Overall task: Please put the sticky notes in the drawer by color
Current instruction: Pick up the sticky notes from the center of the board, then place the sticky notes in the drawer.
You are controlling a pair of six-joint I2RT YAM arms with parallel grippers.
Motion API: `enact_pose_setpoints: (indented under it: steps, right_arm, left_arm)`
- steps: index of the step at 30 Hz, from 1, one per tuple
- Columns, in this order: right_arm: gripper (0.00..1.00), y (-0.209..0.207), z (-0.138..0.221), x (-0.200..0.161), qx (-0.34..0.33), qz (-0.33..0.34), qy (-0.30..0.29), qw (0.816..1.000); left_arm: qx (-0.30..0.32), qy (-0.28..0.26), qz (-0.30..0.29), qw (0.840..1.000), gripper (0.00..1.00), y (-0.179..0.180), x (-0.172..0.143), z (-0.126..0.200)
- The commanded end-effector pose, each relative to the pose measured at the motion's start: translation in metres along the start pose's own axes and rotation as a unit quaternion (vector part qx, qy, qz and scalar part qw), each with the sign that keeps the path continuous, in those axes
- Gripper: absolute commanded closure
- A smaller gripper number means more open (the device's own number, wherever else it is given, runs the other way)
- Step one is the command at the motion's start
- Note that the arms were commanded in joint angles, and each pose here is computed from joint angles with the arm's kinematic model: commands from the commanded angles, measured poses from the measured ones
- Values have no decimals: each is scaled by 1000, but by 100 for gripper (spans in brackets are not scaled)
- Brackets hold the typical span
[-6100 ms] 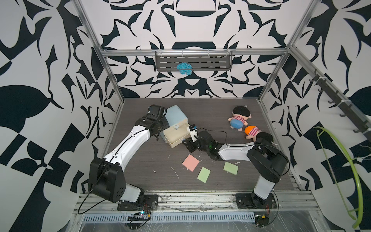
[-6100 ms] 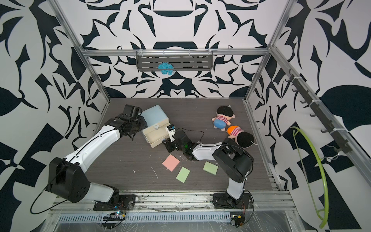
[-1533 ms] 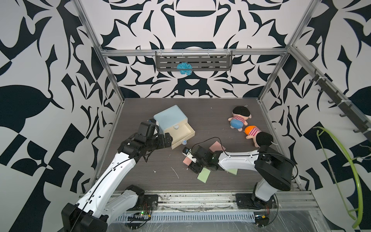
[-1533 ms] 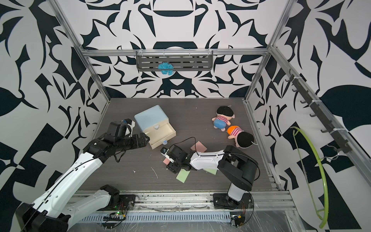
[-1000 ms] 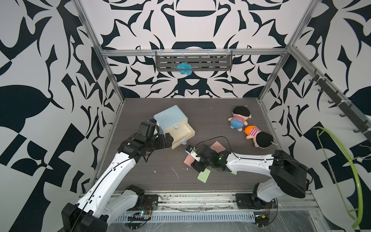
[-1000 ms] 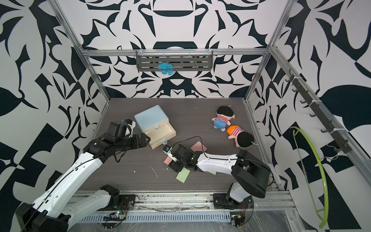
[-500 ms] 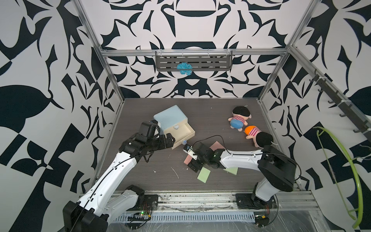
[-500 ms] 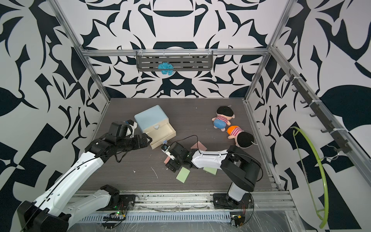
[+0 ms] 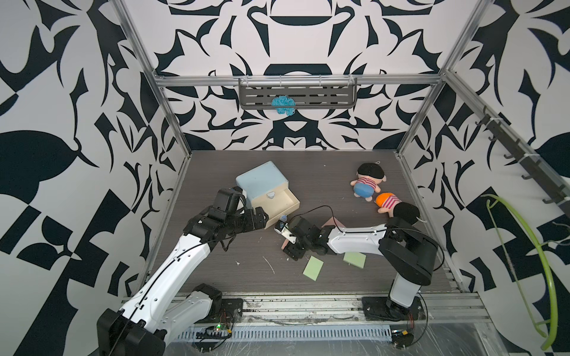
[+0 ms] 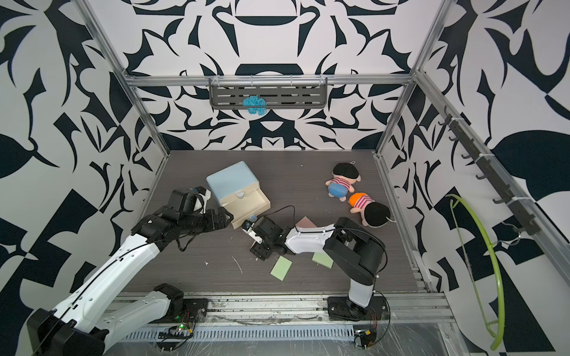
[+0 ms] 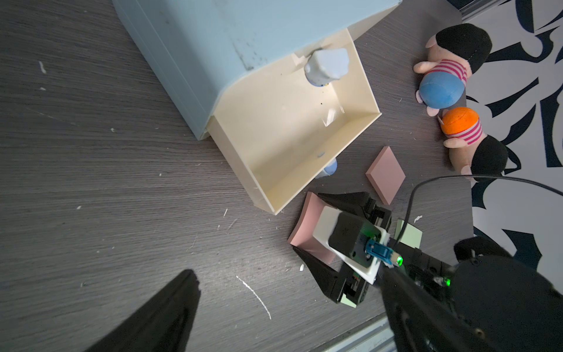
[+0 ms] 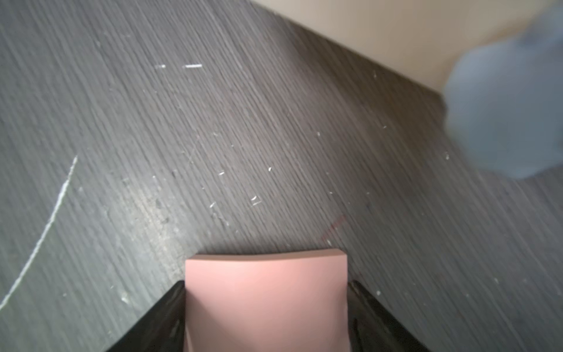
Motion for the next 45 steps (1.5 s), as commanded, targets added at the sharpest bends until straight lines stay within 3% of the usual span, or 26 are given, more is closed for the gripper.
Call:
enact_pose_setpoints:
  steps: [1,16,26,30,36,45]
  right_arm:
    - [23,-2,7,3,-6,5,-2,1000]
    - [24,-2,61,31,14,-30,-82,996]
    - [24,-36,108,102,4,-116,-186,976]
    - [25,-54,107,135,-22,-140,-211,967]
    - [26,-55,104,173,-8,-142,-256,956]
    - [26,-61,82,202,12,-154,-317,936]
  left_arm:
    - [2,0,-9,1000,1,2,-3,0]
    - [-14,1,-7,1000,1,-3,-3,-1]
    - [-13,-26,-20,999,1,-3,2,5]
    - [-17,-47,-34,998,1,-5,3,12]
    - [-29,-54,-36,997,1,-8,3,12]
    - [-30,-51,-33,998,1,-6,-1,9]
Point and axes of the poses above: each gripper's point midway between its finger pads, its own z axis back along the fingers, its own y axis along the line the jaws close on, x = y × z, the point moved 2 cm from there along z, back along the fingers, and after that the axes turned 15 degrees about -z, right-handed, at the moved point
